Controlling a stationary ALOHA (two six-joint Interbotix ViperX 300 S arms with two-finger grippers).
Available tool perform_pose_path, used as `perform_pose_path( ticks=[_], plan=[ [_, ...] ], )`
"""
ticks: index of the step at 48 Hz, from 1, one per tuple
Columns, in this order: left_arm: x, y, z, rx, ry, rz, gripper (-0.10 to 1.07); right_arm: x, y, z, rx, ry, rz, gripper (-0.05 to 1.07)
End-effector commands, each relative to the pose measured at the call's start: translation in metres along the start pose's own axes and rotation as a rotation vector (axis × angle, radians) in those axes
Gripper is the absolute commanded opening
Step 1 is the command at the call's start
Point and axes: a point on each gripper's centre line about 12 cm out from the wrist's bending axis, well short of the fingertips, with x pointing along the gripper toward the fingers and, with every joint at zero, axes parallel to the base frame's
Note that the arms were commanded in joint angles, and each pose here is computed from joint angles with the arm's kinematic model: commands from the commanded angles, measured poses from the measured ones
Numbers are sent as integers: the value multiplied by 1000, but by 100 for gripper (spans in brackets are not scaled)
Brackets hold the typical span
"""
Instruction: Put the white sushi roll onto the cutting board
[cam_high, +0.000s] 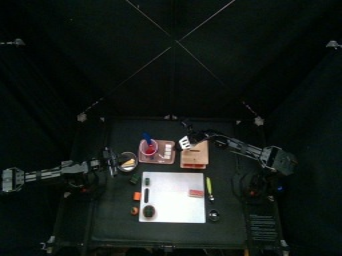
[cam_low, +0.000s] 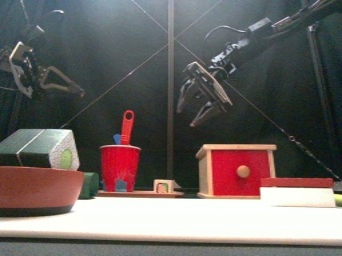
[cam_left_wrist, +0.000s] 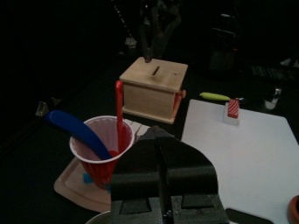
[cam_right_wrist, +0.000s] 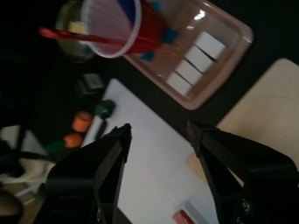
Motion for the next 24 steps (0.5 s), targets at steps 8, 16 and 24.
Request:
perform_pose_path(
  ticks=[8, 16, 24],
  plan=[
    [2, 0, 7, -28, -17, 2, 0, 21, 26, 10, 30, -3, -151, 88],
    [2, 1, 7, -44, -17, 8, 0, 50, 42, 26, 88, 12, -127, 88],
    [2, 1, 8, -41, -18, 7, 0, 74, 43, 37, 139, 51, -159, 87]
  ],
)
